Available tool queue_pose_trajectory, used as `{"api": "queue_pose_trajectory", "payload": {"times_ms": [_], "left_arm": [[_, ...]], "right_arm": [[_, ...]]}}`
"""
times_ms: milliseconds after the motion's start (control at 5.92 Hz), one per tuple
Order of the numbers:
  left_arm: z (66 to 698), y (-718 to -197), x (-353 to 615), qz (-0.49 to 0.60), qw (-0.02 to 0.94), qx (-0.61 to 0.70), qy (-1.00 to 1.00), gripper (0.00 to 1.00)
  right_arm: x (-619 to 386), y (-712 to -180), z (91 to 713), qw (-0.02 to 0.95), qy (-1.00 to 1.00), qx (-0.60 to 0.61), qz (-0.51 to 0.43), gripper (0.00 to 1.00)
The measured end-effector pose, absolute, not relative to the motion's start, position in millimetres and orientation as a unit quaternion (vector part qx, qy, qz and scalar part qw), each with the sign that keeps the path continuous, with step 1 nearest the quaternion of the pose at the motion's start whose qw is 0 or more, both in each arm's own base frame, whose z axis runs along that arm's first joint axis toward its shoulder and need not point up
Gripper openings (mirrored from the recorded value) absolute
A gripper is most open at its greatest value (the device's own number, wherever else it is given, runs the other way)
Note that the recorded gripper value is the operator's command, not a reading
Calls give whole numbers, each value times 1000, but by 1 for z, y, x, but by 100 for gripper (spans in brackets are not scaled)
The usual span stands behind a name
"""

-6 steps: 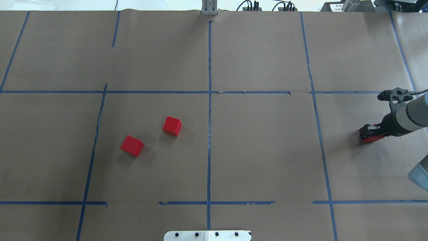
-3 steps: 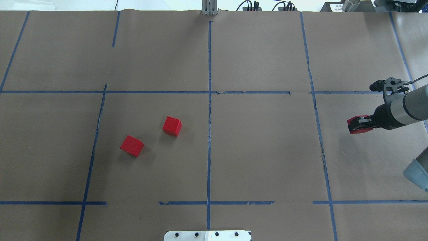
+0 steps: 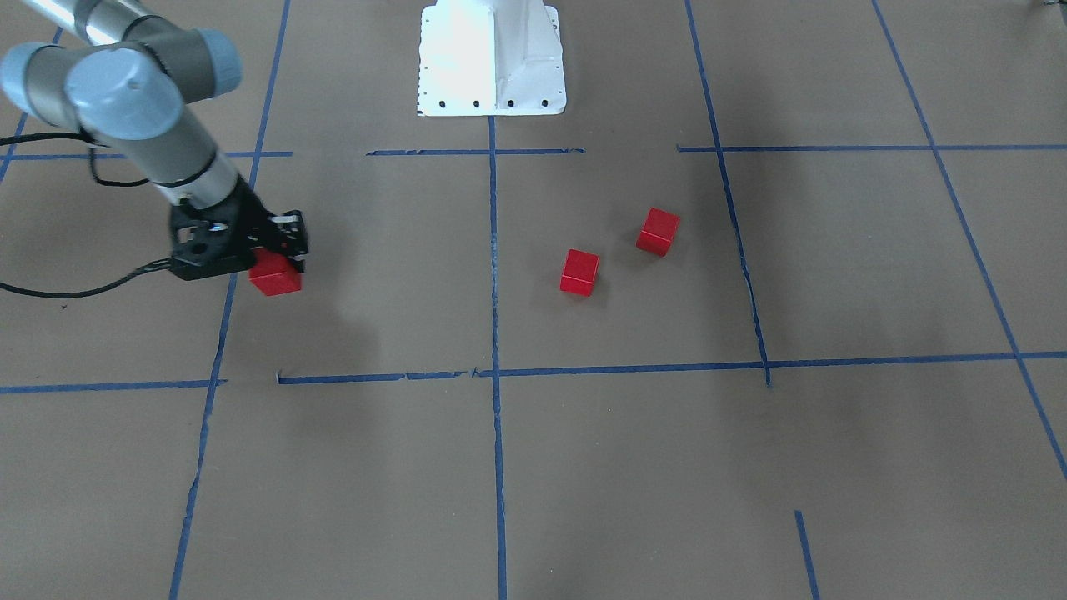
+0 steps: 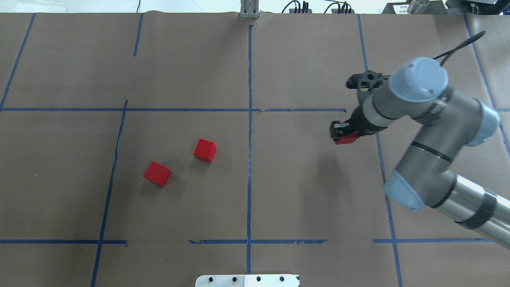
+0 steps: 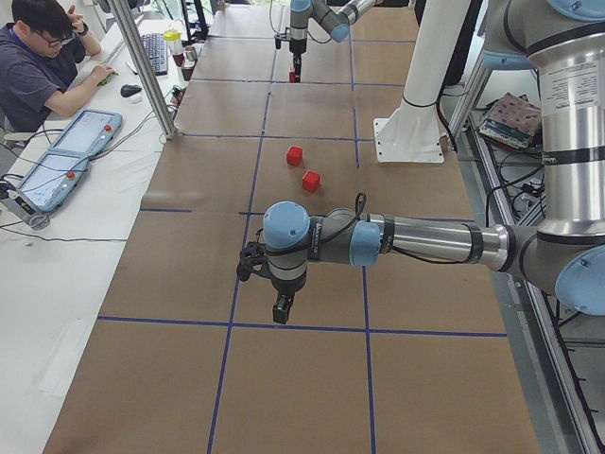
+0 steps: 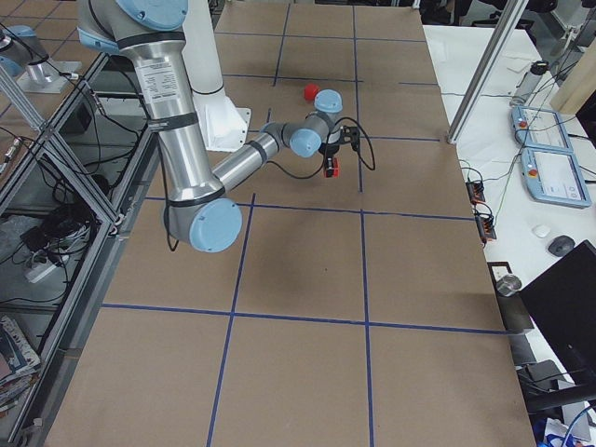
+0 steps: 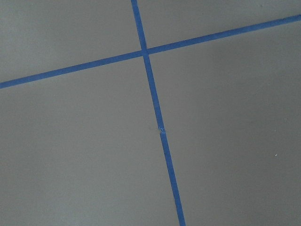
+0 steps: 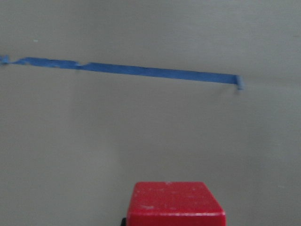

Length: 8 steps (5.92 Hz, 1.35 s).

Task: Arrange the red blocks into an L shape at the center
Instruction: 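Carry the red cube with the right gripper toward the table center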

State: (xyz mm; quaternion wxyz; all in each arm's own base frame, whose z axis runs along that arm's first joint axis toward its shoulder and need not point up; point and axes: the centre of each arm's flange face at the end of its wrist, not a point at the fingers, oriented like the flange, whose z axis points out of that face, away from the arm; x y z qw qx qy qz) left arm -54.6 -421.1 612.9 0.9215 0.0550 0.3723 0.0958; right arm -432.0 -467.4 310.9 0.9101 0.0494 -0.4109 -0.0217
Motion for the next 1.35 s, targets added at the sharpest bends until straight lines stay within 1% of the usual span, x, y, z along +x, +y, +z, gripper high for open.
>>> {"api": "queue_pose_trajectory", "payload": {"times_ms": [169, 338, 507, 676, 1013, 1182, 1351], "left_arm": [[613, -421, -54, 96, 921, 55, 372, 100], [613, -421, -54, 96, 921, 55, 372, 100], [613, -421, -54, 96, 921, 55, 372, 100], [614, -421, -54, 96, 921, 55, 372, 100], [614, -421, -54, 96, 921, 55, 372, 100], [614, -421, -54, 96, 921, 55, 372, 100], [614, -421, -54, 96, 921, 55, 372, 100]], "right_arm": [[-502, -464, 258, 915, -401, 40, 2, 11], [-559, -448, 225, 919, -392, 42, 24, 11], [-596, -435, 205, 921, -386, 40, 37, 11], [-619, -426, 195, 922, -383, 34, 42, 11], [-638, -410, 194, 924, -379, 20, 52, 14], [-642, -405, 196, 924, -377, 16, 54, 17], [-643, -403, 198, 925, -376, 14, 53, 28]]}}
